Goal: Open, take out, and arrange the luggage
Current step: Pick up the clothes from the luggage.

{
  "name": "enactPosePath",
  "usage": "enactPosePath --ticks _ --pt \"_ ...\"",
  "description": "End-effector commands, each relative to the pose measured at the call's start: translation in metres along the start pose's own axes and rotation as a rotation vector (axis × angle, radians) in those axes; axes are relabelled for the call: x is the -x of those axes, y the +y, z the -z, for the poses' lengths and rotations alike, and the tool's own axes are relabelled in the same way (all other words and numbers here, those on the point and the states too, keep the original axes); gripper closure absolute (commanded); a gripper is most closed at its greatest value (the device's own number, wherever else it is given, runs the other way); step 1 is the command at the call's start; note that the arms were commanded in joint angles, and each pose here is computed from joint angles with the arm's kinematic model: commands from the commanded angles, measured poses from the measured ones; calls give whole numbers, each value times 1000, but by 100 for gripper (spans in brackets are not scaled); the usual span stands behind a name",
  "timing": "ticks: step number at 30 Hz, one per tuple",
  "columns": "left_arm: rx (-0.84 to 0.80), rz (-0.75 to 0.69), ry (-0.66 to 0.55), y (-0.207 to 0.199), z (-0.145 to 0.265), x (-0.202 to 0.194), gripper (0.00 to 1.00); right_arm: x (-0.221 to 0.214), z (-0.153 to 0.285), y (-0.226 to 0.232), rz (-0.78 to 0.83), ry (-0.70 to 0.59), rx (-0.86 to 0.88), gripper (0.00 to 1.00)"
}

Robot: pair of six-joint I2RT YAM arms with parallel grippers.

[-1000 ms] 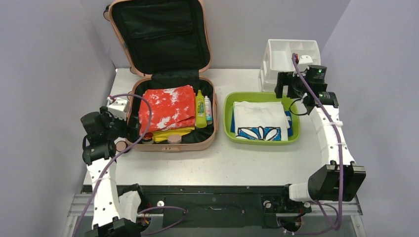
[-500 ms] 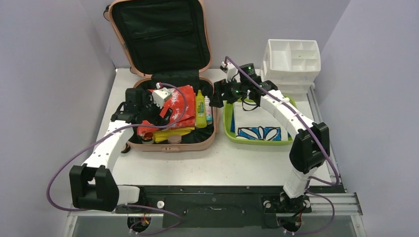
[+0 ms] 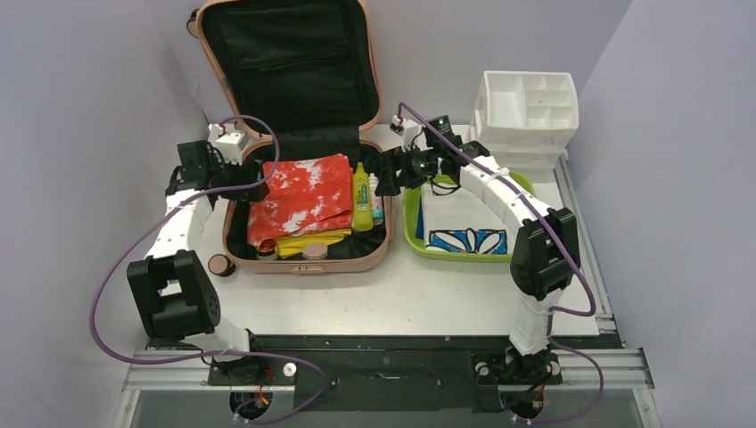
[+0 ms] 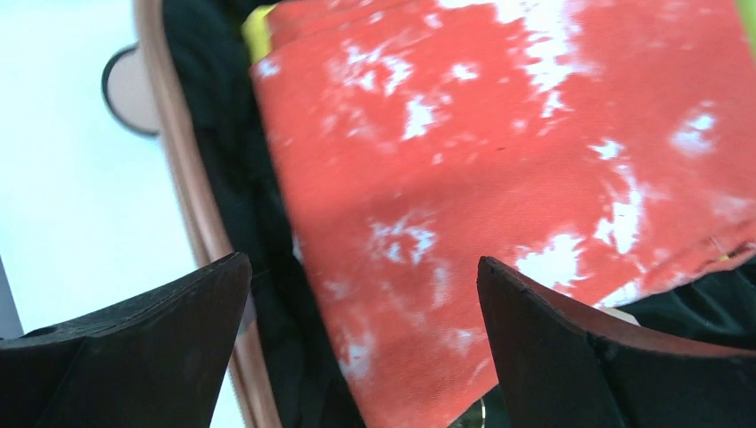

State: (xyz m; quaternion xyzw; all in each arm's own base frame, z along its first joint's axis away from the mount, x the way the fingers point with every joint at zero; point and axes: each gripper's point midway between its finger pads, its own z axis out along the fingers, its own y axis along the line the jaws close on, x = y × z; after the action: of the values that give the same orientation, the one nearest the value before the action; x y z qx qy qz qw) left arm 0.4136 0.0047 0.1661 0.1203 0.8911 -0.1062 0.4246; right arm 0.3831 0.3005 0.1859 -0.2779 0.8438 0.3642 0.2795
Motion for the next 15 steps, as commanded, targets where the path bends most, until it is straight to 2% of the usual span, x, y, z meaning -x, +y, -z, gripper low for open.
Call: enactPosePath --ticks 1,9,15 --pt "28 114 -23 21 -2 5 4 25 19 19 128 -63 29 24" --pt "50 197 50 32 -27 -21 4 30 11 41 249 -39 33 24" --pt "127 229 83 47 -38 -37 4 22 3 47 252 -4 58 24"
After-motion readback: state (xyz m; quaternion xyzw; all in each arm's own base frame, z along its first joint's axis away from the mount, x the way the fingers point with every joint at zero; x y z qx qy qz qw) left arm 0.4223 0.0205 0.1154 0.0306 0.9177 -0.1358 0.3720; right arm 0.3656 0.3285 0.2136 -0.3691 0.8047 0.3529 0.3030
